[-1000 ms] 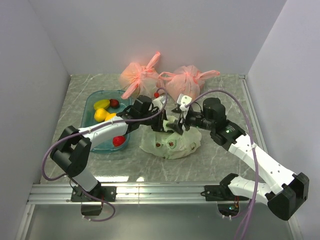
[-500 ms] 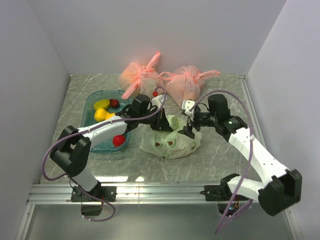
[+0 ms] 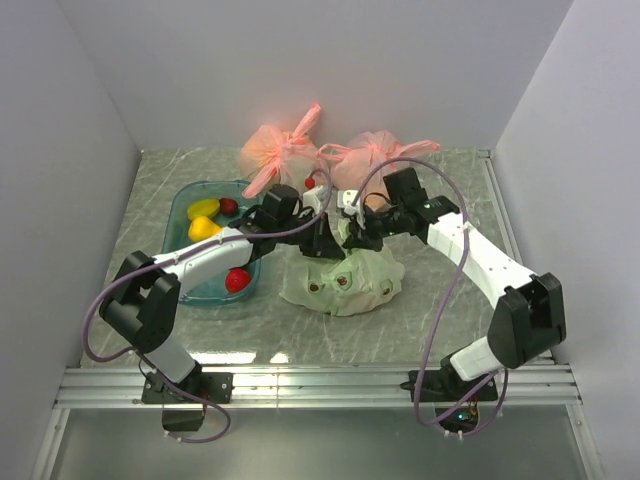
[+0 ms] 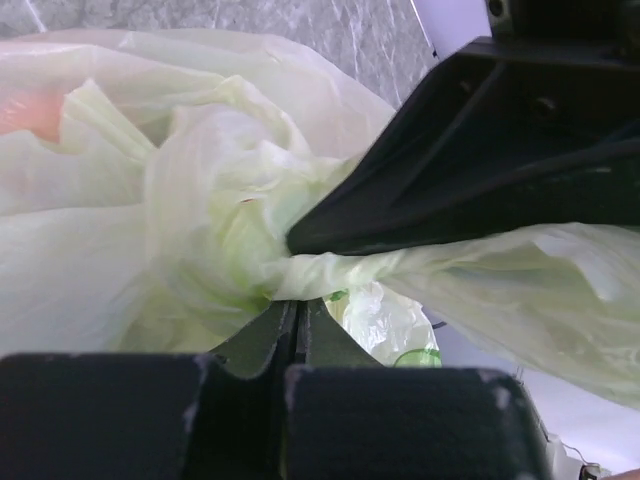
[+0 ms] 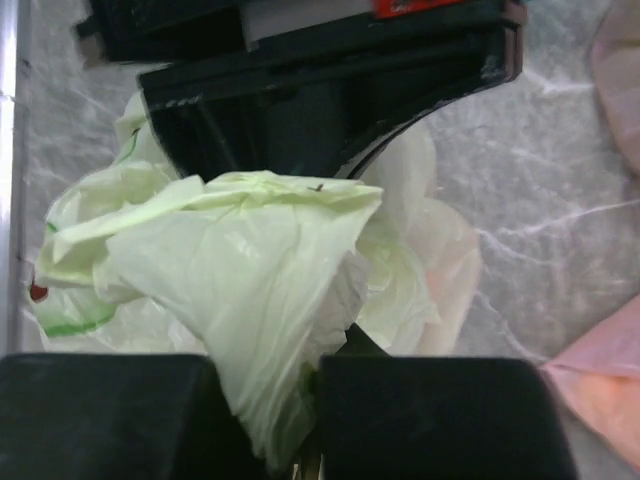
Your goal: Place the fake fruits into the plastic bag and tie a complex knot
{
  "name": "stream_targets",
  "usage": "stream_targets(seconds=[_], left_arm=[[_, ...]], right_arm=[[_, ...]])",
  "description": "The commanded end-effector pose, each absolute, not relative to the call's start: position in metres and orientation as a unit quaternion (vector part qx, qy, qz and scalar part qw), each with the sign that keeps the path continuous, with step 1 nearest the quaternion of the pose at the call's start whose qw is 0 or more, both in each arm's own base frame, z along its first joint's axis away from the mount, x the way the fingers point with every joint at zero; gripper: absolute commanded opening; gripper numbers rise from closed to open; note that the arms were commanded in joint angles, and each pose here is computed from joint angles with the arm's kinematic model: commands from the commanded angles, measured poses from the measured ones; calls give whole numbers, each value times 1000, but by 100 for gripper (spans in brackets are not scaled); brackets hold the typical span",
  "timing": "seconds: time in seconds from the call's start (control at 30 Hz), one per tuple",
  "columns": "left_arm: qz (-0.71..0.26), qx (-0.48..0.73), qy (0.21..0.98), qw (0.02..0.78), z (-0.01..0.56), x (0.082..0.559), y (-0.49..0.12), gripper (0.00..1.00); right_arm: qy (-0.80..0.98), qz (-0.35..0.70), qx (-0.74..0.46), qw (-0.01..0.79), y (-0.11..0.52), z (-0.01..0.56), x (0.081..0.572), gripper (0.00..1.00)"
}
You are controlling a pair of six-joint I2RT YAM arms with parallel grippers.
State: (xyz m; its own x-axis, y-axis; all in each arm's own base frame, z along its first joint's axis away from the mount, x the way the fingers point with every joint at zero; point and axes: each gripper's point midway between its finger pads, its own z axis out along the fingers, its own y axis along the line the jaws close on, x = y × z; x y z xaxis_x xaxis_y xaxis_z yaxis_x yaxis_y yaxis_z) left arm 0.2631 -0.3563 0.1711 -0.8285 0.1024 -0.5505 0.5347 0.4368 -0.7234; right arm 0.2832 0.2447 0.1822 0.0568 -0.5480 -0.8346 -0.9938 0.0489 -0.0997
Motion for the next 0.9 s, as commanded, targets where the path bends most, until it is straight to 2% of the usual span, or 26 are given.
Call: stream_targets(seconds=[0.0, 0.07, 0.27, 0.37, 0.6, 0.7, 0.87], left_arm=[[-509, 225, 790, 257, 208, 270, -360, 0], [-500, 228, 792, 266, 211, 276, -357, 0], [-504, 227, 778, 297, 244, 291, -353, 0], [-512, 237, 767, 306, 265, 289, -354, 0], [-513, 263, 752, 320, 291, 280, -349, 0], [-513, 266, 756, 309, 288, 272, -345, 0], [-512, 241, 777, 276, 268, 270, -337, 0]], right_arm=[[642, 314, -594, 370, 250, 206, 286, 0], [686, 342, -522, 374, 255, 227, 286, 0], [730, 386, -319, 465, 257, 300, 297, 0], [756, 423, -201, 456, 252, 321, 293, 0], [742, 465, -35, 481, 241, 360, 283, 0], [743, 468, 8, 479, 240, 353, 283, 0], [786, 451, 63, 418, 245, 272, 293, 0]])
